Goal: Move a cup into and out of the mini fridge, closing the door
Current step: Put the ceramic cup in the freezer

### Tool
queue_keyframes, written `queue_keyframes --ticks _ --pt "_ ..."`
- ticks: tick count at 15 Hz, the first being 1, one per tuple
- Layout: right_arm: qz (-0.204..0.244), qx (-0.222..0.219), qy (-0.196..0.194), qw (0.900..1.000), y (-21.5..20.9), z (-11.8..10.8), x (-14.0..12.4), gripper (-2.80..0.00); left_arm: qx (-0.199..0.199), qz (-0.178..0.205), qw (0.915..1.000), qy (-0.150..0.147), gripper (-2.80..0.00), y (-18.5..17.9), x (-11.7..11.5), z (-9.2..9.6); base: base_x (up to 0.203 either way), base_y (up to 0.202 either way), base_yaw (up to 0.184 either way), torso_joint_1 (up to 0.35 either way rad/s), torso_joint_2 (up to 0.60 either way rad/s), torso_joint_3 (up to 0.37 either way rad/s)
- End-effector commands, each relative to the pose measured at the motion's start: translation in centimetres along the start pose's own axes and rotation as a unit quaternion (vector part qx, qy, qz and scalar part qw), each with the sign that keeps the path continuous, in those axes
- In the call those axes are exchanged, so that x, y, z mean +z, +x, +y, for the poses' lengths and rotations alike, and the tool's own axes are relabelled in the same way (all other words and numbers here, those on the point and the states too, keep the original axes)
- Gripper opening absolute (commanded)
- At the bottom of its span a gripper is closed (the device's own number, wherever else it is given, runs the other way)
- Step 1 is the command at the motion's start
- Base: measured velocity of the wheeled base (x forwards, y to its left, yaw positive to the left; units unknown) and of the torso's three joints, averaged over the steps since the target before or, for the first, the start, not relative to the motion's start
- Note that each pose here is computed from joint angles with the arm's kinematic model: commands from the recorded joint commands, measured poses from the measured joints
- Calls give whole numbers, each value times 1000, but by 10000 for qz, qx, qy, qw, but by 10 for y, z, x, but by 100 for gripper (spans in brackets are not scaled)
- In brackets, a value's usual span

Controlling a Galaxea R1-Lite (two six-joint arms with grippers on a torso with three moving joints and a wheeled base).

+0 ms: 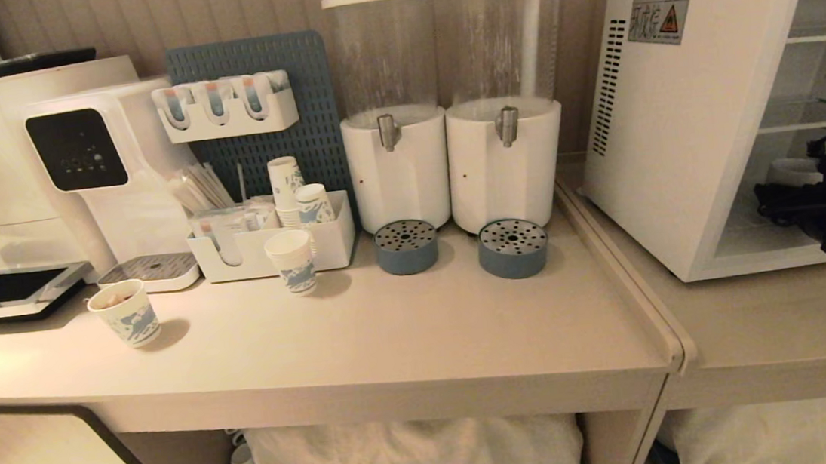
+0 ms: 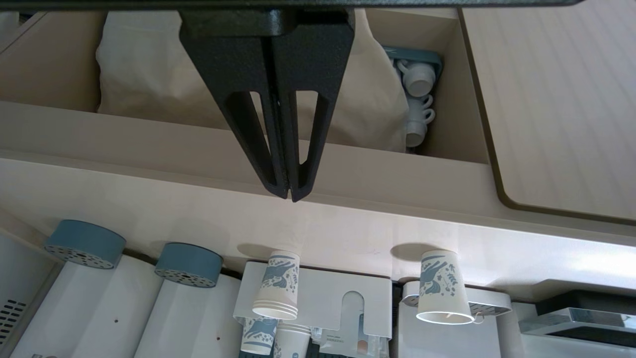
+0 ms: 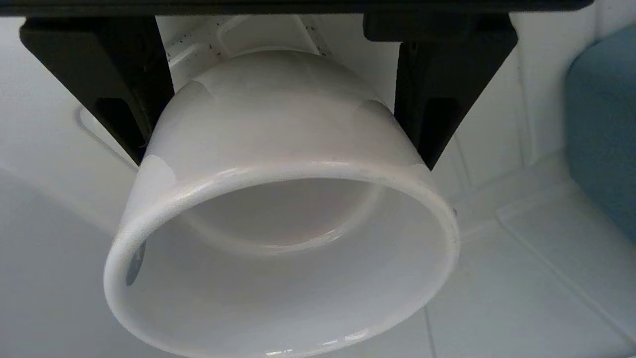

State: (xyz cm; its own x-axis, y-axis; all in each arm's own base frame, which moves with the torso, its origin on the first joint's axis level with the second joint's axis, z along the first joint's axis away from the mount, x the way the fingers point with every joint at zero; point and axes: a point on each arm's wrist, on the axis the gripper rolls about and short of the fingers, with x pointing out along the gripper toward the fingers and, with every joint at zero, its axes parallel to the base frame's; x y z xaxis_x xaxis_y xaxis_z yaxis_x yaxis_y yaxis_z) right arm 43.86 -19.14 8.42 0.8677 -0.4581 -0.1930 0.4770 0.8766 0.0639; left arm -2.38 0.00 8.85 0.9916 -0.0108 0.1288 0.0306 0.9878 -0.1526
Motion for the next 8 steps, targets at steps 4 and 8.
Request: queue_keyframes --ticks 4,8 --pt "223 -28 -12 9997 9 -2 -27 -280 28 177 9998 -7 -280 2 -11 2 0 0 0 0 0 0" --pt "277 -69 -25 9996 15 -2 -41 -280 29 184 9998 -7 -280 2 -11 2 0 0 0 0 0 0"
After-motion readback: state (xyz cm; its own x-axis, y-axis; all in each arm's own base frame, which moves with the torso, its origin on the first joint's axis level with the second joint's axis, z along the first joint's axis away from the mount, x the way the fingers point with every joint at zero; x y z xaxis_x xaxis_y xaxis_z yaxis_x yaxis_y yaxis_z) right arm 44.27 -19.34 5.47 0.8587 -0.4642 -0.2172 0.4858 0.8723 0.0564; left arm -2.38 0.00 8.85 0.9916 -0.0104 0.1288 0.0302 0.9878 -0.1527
